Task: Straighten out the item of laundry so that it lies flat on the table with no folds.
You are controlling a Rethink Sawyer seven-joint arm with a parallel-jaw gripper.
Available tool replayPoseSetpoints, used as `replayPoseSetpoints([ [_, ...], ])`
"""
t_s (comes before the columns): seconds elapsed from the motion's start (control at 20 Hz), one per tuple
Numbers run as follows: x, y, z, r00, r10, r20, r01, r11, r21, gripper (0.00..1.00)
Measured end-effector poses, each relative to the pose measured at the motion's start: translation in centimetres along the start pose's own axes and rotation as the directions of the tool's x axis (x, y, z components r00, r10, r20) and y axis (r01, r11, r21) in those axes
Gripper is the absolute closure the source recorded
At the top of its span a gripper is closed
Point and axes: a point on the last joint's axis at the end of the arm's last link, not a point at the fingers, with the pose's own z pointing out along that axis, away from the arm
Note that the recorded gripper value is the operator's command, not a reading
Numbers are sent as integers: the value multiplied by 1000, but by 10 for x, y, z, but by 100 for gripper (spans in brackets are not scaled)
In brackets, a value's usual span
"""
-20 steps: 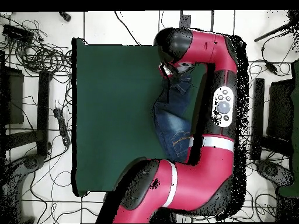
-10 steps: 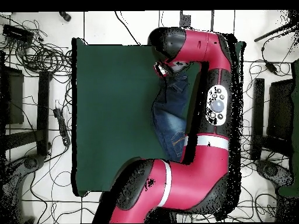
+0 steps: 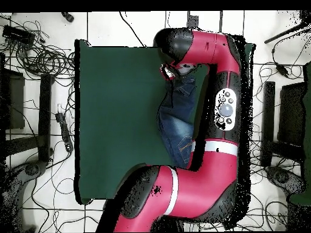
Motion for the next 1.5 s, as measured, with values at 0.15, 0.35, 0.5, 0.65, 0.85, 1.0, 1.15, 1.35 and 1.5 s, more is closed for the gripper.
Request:
replayPoseSetpoints([
  [0.15, 0, 0, 0, 1000, 0, 0, 0, 1000, 0, 100],
  [0.35, 0, 0, 0, 1000, 0, 1, 0, 1000, 0, 100],
  [0.5, 0, 0, -1, 1000, 0, 2, 0, 1000, -1, 0],
  [0.65, -2, 1, -4, 1000, 2, 10, -2, 1000, -8, 0],
  [0.85, -3, 2, -9, 1000, 6, 24, -6, 1000, -19, 0],
  [1.0, -5, 2, -14, 999, 9, 34, -8, 1000, -24, 0],
  [1.15, -5, 1, -19, 999, 9, 39, -9, 1000, -21, 0],
  [1.35, -5, -1, -30, 999, 11, 49, -10, 1000, -10, 0],
  [1.5, -3, -6, -43, 998, 14, 55, -14, 1000, 7, 0],
])
